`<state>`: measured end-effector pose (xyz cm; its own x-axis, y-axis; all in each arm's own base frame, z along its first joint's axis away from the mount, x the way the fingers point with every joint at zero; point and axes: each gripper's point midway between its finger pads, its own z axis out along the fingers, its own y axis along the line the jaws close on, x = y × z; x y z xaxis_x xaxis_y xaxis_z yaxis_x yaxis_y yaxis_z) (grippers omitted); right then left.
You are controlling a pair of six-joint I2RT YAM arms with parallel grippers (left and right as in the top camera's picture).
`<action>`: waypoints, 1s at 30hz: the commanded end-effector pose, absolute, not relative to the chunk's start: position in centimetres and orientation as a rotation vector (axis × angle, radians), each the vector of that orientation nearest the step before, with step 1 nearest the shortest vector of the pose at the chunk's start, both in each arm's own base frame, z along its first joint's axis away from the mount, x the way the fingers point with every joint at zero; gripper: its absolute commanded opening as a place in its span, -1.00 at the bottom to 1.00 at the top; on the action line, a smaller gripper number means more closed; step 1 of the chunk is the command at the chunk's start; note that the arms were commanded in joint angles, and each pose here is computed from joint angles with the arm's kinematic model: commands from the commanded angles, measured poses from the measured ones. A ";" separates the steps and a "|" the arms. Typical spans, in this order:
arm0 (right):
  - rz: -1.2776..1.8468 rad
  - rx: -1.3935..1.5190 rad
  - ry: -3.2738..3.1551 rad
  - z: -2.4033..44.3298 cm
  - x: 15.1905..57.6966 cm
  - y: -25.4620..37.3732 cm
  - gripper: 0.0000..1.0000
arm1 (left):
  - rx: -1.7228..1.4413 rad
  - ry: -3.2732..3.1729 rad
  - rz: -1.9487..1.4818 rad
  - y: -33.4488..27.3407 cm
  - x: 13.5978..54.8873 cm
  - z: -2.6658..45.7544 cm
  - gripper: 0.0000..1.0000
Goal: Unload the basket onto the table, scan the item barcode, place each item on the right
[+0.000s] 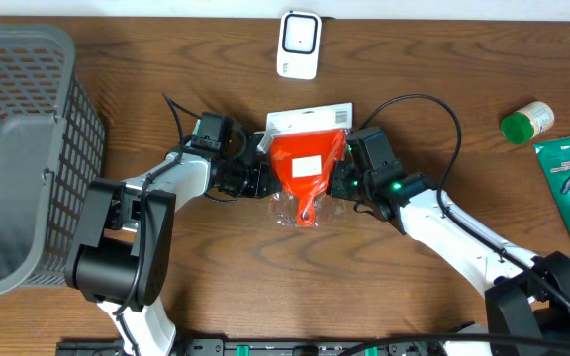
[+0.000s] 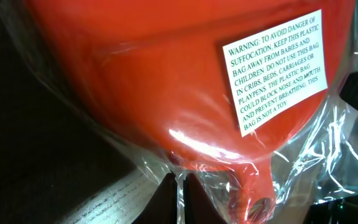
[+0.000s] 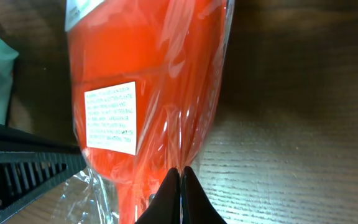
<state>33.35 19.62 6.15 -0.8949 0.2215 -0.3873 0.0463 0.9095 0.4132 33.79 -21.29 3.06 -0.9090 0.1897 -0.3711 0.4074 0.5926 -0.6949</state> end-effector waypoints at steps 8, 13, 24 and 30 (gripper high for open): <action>0.621 0.133 2.607 7.1 33.6 20.4 -0.97 | 0.546 2.442 -1.200 -21.5 34.1 7.5 -0.85; 0.633 0.104 2.578 8.2 33.7 20.4 -0.97 | 0.532 2.422 -1.157 -21.3 34.5 8.7 -0.86; 0.589 0.158 2.601 8.2 33.7 18.2 -0.97 | 0.436 2.593 -0.943 -18.7 34.2 5.8 -0.39; 0.587 0.153 2.600 8.2 33.8 18.1 -0.97 | 0.413 2.655 -0.966 -18.5 33.0 5.3 0.24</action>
